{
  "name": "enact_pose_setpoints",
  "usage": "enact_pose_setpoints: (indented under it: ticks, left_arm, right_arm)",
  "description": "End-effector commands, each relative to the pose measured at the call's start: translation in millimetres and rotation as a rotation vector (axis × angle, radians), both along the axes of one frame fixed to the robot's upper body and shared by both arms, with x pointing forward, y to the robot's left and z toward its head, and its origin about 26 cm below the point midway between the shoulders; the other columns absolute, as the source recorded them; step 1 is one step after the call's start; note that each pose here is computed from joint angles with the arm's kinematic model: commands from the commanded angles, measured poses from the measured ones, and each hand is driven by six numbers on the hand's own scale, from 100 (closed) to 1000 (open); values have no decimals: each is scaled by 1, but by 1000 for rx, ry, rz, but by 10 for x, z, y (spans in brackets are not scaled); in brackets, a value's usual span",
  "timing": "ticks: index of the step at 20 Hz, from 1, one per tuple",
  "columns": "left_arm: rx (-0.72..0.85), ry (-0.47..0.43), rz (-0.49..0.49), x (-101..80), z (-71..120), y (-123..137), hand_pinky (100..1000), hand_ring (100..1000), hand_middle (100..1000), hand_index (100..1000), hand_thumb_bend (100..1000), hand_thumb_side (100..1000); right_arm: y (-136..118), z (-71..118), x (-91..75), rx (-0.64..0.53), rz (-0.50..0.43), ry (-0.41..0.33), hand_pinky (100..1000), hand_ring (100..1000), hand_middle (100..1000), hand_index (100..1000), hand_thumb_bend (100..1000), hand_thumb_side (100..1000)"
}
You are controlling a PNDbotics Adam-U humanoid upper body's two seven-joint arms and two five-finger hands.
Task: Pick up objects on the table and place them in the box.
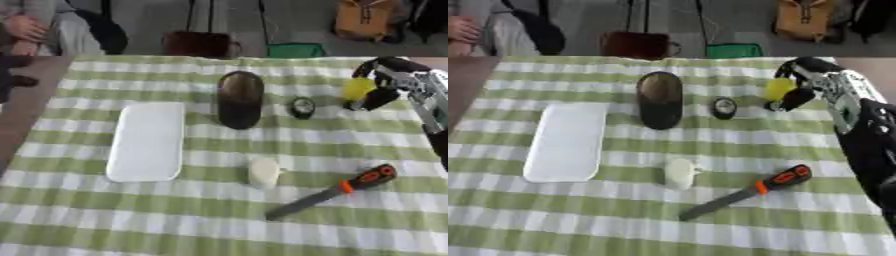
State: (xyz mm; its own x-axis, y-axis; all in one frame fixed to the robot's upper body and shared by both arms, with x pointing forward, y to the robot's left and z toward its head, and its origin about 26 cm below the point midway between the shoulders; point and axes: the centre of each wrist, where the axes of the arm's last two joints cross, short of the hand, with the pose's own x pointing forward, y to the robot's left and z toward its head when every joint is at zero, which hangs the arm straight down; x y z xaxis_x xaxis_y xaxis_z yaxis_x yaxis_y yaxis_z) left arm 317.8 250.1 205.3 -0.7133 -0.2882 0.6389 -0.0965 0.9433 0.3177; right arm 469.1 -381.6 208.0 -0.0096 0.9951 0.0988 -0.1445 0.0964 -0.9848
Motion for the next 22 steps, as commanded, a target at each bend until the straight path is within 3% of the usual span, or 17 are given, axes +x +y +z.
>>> enact_pose_setpoints:
  ticks: [1, 8, 9, 12, 20, 22]
  left_arm:
    - [11, -29, -1, -24, 82, 21, 653, 748, 891, 846, 559, 762]
    - [10, -28, -1, -24, 80, 22, 653, 748, 890, 846, 559, 762]
    - [11, -29, 1, -24, 80, 24, 653, 749, 890, 846, 558, 762]
    - [10, -29, 2, -25, 81, 29, 653, 749, 890, 846, 559, 762]
    - [11, -28, 6, -26, 78, 39, 654, 750, 890, 846, 561, 759]
    - [12, -29, 6, -26, 80, 40, 654, 750, 889, 847, 563, 757]
  right_arm:
    - [-80, 146, -25, -18, -14, -35, 316, 467, 665, 785, 525, 284]
    - [-83, 159, -36, -6, -11, -69, 238, 425, 631, 764, 506, 266]
    - [-74, 190, -40, -5, -3, -85, 169, 394, 604, 751, 506, 253]
    - [-36, 295, -68, 0, 28, -132, 129, 354, 578, 735, 479, 241]
    - [199, 622, -200, -31, 150, -255, 118, 338, 567, 725, 452, 254]
    - [396, 757, -245, -48, 248, -307, 132, 345, 564, 723, 462, 278]
